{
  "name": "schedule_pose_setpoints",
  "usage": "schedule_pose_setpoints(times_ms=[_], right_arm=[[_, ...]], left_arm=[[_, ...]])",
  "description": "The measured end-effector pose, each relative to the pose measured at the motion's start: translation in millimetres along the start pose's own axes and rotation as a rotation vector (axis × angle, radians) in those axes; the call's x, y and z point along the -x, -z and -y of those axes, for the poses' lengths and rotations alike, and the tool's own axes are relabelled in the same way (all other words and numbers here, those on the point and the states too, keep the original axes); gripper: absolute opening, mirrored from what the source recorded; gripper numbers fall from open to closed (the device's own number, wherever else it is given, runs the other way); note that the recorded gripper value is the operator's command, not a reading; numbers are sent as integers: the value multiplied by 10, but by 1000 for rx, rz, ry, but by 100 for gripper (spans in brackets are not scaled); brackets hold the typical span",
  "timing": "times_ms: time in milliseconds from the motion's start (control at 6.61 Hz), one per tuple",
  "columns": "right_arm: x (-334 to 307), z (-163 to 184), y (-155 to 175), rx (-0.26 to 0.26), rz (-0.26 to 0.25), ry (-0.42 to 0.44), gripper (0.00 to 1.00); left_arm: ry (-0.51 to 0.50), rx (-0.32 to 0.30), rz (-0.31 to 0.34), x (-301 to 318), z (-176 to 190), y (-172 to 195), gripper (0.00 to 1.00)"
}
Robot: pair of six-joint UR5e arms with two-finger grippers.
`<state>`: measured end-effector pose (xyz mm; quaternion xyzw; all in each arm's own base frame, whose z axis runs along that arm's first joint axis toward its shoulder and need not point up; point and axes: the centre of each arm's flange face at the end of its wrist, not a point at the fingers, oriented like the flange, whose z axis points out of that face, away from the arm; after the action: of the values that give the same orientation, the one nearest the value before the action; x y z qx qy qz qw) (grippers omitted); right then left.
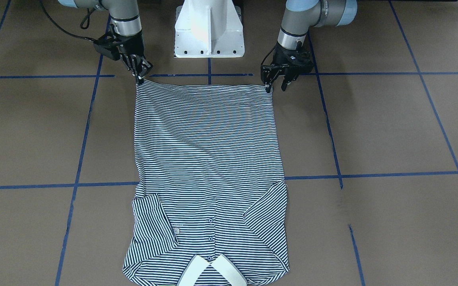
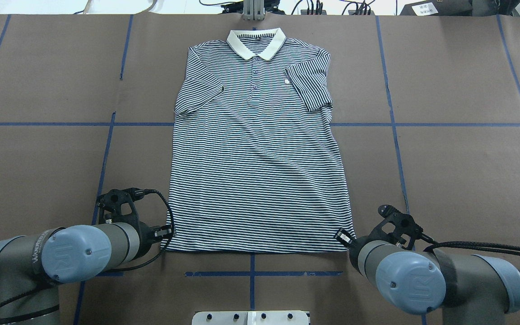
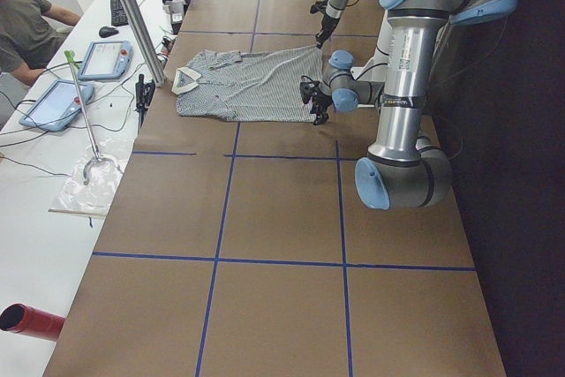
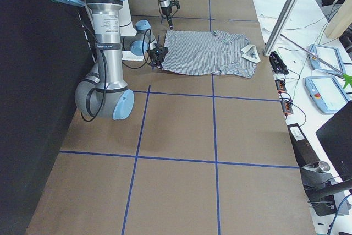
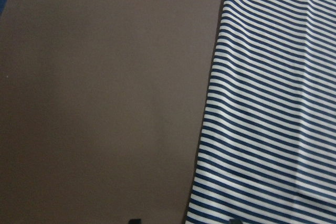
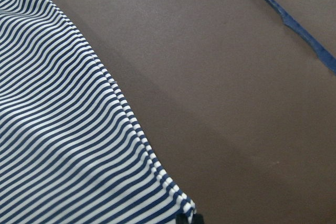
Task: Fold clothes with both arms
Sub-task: 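Grasp the two hem corners with the left and right grippers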
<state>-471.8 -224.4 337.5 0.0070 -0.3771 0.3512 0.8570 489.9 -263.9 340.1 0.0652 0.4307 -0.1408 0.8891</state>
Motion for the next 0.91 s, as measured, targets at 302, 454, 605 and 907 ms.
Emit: schedule_pose_setpoints(times_ms=[302, 454, 605, 907], right_arm=[[-2, 6, 0, -1, 0, 1, 0], [-3, 9, -1, -1, 0, 1, 0], [-3, 10, 0, -1, 0, 1, 0], [1, 12, 12, 0, 2, 2, 0]], left_arm=[[-15, 20, -2, -60, -130, -34, 60], [-22, 26, -2, -87, -177, -54, 56], [-27, 29, 1, -90, -197, -76, 49], [-32, 29, 10, -74, -206, -126, 0]])
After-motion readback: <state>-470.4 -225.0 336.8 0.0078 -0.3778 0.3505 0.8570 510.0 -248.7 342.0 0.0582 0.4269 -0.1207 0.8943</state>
